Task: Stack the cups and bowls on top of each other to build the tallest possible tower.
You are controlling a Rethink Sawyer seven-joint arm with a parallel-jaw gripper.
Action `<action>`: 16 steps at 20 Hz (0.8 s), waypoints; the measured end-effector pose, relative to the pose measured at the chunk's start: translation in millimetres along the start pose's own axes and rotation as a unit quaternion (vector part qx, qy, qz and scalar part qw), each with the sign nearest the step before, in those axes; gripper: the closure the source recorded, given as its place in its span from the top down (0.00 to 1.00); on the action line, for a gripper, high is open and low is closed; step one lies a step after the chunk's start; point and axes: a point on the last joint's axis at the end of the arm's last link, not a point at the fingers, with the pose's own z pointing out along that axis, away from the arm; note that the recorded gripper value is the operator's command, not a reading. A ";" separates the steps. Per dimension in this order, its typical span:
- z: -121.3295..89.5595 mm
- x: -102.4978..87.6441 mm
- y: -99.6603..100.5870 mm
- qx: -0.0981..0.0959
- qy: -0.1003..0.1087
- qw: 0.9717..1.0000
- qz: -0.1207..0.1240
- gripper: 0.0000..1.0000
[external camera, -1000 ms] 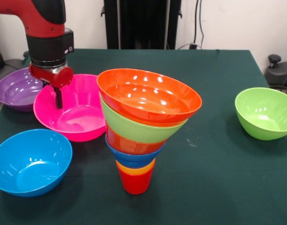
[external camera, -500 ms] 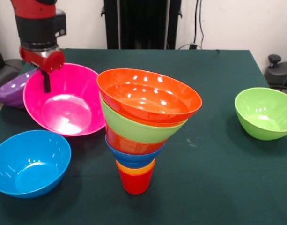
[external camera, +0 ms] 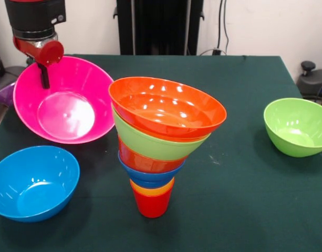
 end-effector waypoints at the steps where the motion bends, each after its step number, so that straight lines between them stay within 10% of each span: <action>1: 0.0 0.2 0.1 0.000 0.001 1.000 0.000 0.00; 16: 2.0 22.2 6.5 0.000 0.023 1.000 -0.010 0.00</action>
